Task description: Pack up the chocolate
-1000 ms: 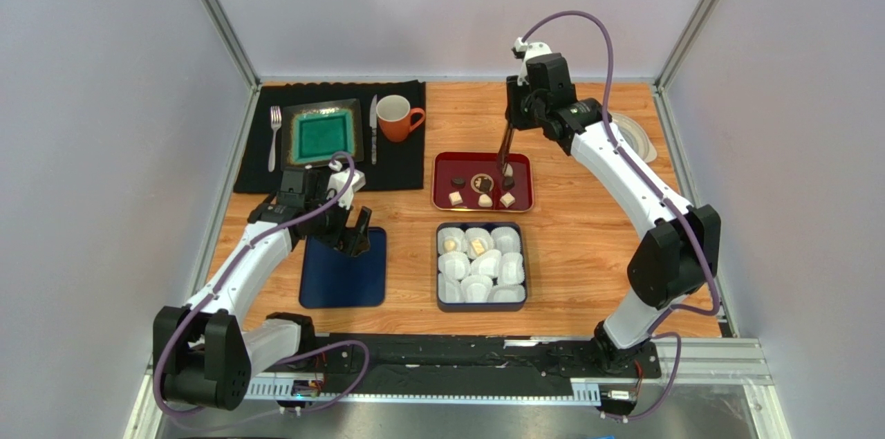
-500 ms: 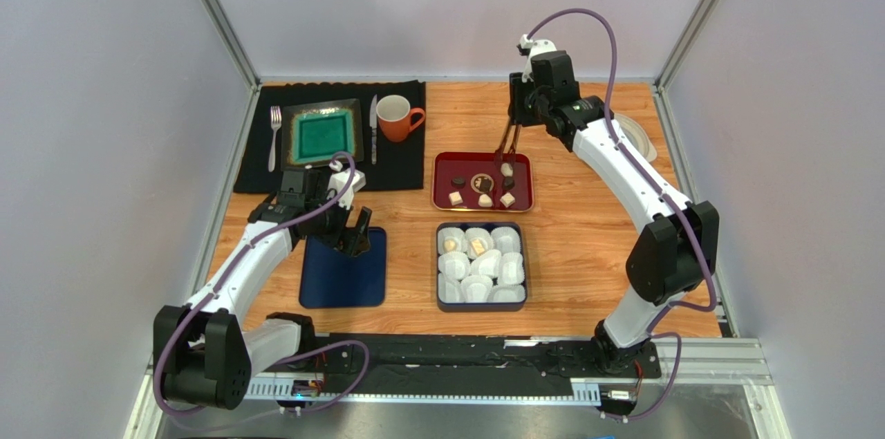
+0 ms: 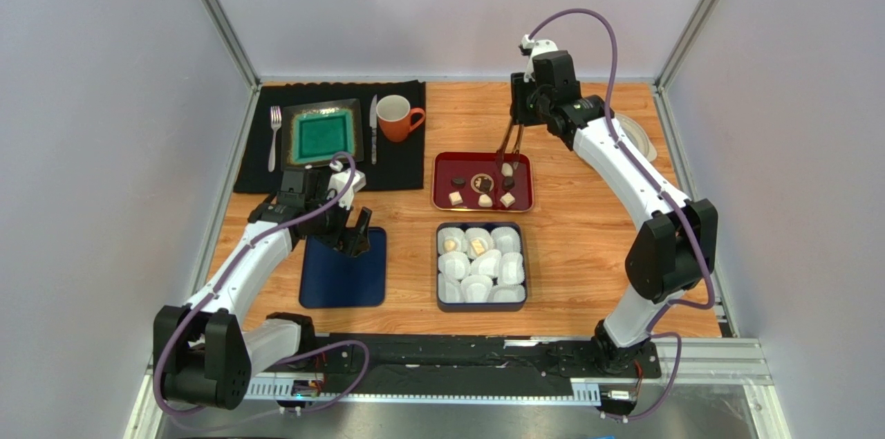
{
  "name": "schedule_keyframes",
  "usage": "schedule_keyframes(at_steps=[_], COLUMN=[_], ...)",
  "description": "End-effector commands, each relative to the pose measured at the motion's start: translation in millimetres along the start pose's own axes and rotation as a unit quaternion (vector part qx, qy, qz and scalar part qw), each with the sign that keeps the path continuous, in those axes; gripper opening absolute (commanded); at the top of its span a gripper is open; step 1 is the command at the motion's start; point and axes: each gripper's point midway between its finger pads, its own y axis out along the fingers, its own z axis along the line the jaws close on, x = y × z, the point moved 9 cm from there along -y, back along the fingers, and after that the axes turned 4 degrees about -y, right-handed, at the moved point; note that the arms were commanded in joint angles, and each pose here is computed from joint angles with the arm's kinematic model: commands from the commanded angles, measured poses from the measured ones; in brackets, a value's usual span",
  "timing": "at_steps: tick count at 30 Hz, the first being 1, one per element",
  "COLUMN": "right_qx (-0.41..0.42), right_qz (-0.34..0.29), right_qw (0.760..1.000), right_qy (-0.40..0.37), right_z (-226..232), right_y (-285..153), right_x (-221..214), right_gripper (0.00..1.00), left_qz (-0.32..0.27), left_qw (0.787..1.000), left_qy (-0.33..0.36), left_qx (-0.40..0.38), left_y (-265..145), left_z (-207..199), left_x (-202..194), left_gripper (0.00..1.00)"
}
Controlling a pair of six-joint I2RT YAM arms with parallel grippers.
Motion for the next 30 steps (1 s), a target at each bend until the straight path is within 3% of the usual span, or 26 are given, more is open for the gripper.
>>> schedule_keyframes(at_steps=[1, 24, 30], right_qx=[-0.005, 0.002, 0.006], right_qz=[-0.039, -0.002, -0.004], right_qw=[0.999, 1.000, 1.000], right_qy=[-0.001, 0.015, 0.016], right_z=[-5, -6, -6], right_y=[2, 22, 18], right_x=[18, -8, -7], right_gripper=[0.38, 0.36, 0.27], left_qz=[-0.026, -0.030, -0.030], left_qw=[0.999, 0.999, 0.999], left_qy=[0.021, 0.027, 0.026], left_qx=[-0.004, -0.002, 0.000], left_y=[-7, -11, -11], left_z=[-1, -1, 0], left_x=[14, 19, 19], left_gripper=[0.99, 0.99, 0.99])
